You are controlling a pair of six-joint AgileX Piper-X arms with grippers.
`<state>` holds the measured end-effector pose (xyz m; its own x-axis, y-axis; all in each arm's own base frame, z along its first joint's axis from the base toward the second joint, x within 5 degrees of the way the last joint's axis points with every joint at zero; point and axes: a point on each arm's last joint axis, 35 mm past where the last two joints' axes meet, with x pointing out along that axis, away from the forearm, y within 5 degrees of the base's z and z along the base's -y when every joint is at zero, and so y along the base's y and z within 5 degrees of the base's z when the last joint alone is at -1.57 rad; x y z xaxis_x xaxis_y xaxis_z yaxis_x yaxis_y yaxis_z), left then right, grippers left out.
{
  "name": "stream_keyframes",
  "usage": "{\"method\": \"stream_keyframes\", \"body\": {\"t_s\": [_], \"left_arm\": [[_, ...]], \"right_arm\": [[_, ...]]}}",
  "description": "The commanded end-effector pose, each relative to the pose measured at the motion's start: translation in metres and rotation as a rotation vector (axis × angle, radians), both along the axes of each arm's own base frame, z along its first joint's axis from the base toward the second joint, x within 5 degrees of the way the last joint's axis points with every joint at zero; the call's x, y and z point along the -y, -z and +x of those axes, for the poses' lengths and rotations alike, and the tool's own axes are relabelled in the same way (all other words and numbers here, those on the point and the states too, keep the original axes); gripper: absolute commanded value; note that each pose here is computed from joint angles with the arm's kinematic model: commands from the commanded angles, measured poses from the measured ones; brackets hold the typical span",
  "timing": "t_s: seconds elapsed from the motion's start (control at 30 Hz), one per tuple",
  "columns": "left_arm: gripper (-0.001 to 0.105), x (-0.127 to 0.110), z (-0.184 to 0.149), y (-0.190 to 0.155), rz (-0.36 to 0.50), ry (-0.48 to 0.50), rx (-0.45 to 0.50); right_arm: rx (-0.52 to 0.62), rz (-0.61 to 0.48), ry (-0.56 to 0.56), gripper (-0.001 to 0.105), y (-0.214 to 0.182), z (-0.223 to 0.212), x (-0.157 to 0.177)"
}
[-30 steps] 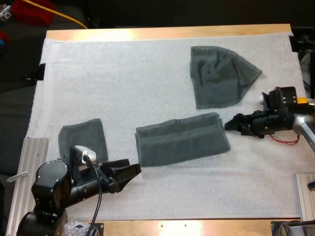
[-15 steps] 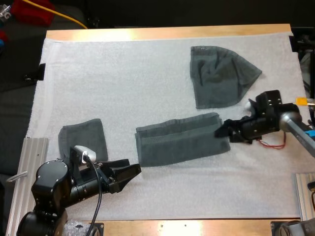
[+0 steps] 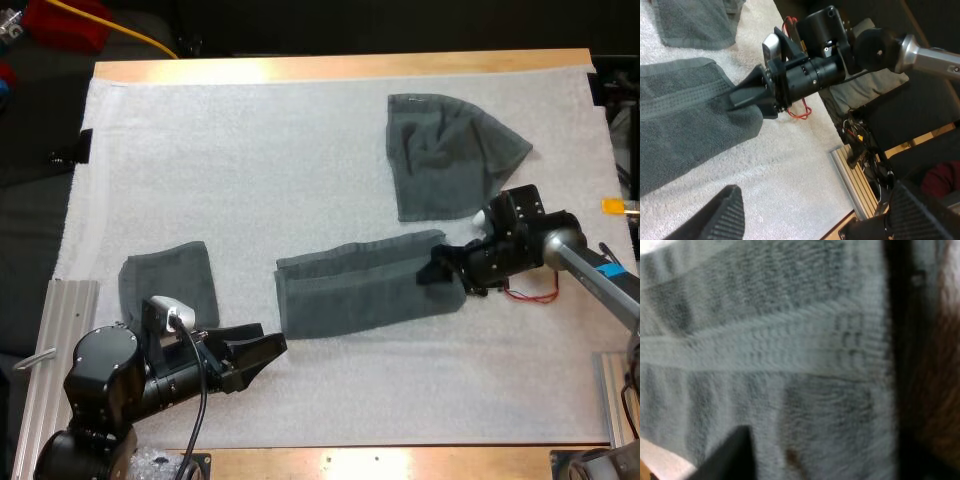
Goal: Pick towel from pile, fold and stack
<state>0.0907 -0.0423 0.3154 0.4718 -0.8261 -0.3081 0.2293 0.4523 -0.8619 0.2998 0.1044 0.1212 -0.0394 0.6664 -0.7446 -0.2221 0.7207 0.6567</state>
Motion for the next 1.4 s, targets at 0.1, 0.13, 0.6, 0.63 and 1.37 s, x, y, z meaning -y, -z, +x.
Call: {"method": "stream_keyframes", "body": {"t_s": [0.1, 0.13, 0.6, 0.63, 1.37], "left_arm": [[0.06, 0.0, -0.001, -0.002, -0.008, 0.002, -0.006], [0.06, 0.0, -0.002, -0.002, -0.004, 0.001, -0.014], [0.06, -0.003, -0.01, 0.015, 0.097, -0.01, -0.119], [0.06, -0.003, -0.011, 0.016, 0.098, -0.01, -0.126], [0.06, -0.006, -0.015, 0.023, 0.171, -0.034, -0.167]], "right_arm": [[-0.048, -0.106, -0.011, 0.011, 0.001, -0.013, 0.002], [-0.027, -0.165, -0.011, 0.004, -0.003, -0.014, 0.003], [0.137, -0.807, -0.03, 0.0, -0.068, -0.047, 0.034], [0.144, -0.843, -0.044, 0.0, -0.072, -0.05, 0.037], [0.262, -0.748, -0.049, 0.003, -0.119, -0.071, 0.022]]}}
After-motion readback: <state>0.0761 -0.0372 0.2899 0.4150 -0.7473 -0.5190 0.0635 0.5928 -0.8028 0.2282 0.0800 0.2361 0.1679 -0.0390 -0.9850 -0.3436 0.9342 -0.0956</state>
